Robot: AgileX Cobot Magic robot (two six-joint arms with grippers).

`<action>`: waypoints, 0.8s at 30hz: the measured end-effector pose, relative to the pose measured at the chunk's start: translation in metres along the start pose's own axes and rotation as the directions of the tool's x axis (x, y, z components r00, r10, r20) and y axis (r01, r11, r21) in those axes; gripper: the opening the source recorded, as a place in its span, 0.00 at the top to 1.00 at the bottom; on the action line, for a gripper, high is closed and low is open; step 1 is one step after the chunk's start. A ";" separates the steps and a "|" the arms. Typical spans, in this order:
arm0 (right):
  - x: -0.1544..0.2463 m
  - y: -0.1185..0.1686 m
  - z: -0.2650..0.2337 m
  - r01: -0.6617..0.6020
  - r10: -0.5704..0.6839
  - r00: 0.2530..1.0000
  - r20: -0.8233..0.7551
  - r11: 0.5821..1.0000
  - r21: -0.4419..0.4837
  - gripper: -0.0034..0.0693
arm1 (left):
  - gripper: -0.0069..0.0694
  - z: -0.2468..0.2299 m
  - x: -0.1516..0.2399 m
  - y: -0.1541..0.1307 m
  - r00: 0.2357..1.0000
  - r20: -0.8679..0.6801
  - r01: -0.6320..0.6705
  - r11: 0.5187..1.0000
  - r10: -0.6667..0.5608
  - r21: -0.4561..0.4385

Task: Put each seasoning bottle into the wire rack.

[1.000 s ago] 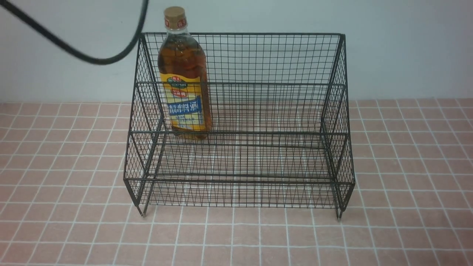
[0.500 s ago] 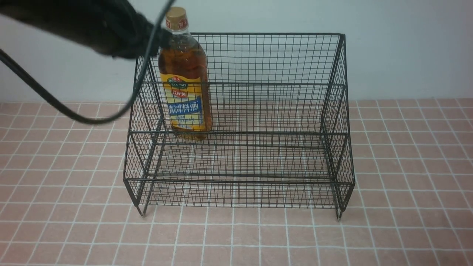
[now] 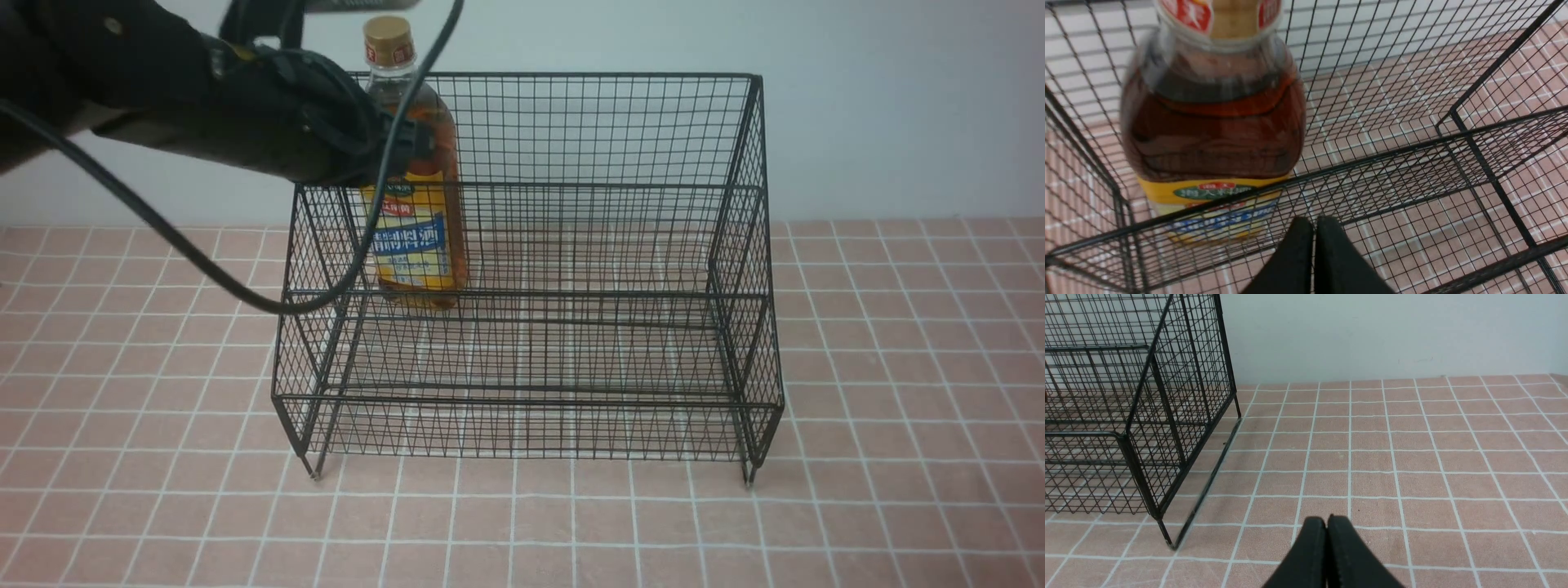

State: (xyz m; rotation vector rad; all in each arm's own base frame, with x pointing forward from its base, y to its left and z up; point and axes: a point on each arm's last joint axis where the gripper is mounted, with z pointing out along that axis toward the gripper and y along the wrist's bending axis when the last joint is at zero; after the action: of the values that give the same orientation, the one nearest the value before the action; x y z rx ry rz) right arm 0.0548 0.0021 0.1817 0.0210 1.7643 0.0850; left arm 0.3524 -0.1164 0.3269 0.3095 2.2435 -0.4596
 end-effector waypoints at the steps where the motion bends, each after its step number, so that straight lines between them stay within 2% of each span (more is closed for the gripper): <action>1: 0.000 0.000 0.000 0.000 0.000 1.000 0.000 1.000 0.000 0.97 | 0.92 0.001 0.000 0.000 1.000 0.000 0.001 1.000 -0.001 0.001; 13: 0.000 0.000 0.000 0.000 0.000 1.000 0.000 1.000 0.000 0.97 | 0.92 0.028 -0.001 0.011 0.997 0.075 0.014 0.999 -0.011 -0.040; 24: 0.000 0.000 0.000 0.000 0.000 1.000 0.000 1.000 0.000 0.97 | 0.92 0.039 -0.002 0.013 0.984 0.126 0.129 0.992 -0.126 -0.015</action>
State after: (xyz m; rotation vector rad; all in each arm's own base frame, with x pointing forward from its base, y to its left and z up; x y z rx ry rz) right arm 0.0548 0.0021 0.1817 0.0210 1.7643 0.0850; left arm 0.3849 -0.1214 0.3017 0.1219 2.1527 -0.5064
